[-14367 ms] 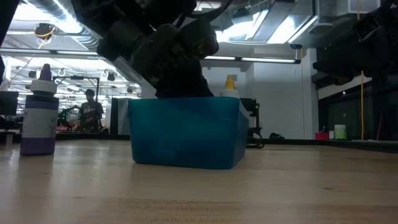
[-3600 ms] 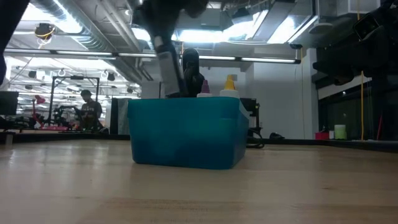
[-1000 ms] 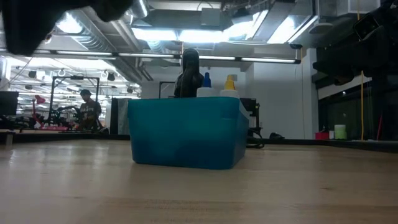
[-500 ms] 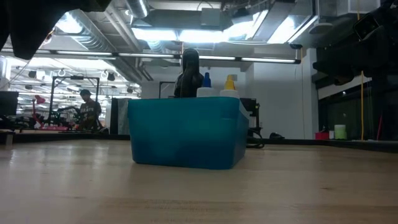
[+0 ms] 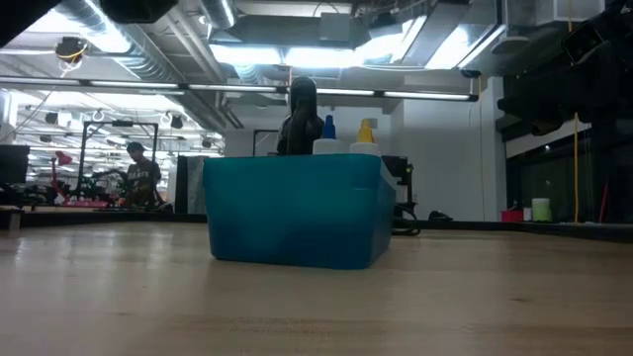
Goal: Pick & Place food coloring
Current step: Put the green small food coloring bottle into the bin
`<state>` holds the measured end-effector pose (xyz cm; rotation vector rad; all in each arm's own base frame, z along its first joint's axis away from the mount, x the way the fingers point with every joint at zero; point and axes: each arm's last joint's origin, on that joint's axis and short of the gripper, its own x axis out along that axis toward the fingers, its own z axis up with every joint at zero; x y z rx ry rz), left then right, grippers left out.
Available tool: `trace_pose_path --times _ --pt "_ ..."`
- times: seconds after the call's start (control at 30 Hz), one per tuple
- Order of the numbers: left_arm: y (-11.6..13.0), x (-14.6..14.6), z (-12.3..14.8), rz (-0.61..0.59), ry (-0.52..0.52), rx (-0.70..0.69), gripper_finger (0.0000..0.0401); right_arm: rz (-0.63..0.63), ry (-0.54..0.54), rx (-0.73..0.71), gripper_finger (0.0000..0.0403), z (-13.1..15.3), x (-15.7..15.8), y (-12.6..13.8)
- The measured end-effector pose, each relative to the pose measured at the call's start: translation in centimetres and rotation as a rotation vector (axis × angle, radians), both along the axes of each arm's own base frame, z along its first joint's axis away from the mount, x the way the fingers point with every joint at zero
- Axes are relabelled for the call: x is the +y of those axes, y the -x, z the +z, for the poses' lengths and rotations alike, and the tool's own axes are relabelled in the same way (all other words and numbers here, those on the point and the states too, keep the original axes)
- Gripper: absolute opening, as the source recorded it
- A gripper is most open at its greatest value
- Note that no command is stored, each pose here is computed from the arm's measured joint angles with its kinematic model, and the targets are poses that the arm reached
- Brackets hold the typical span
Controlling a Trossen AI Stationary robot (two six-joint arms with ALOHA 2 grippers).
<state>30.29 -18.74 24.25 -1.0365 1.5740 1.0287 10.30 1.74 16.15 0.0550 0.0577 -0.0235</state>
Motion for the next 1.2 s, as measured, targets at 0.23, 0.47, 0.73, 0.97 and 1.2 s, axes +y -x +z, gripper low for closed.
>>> trace_pose_path --times 0.23,0.47,0.73,0.97,1.2 --pt "-3.1 0.4 -0.3 0.214 0.182 -0.109 0.0242 0.0 0.0 0.0 0.0223 0.0 0.0 0.0" --pt "-6.4 0.3 -3.8 0.302 0.486 -0.16 0.0242 0.0 0.0 0.0 0.0223 0.0 0.0 0.0" --pt "-4.6 1.6 -4.6 0.433 0.558 -0.205 0.0242 0.0 0.0 -0.001 0.0223 0.0 0.0 0.0" --pt "-0.5 5.2 -4.6 0.502 0.552 -0.194 0.0242 0.0 0.0 0.0 0.0223 0.0 0.0 0.0" --pt "3.3 8.1 -6.5 0.562 0.537 -0.182 0.0242 0.0 0.0 0.0 0.0223 0.0 0.0 0.0"
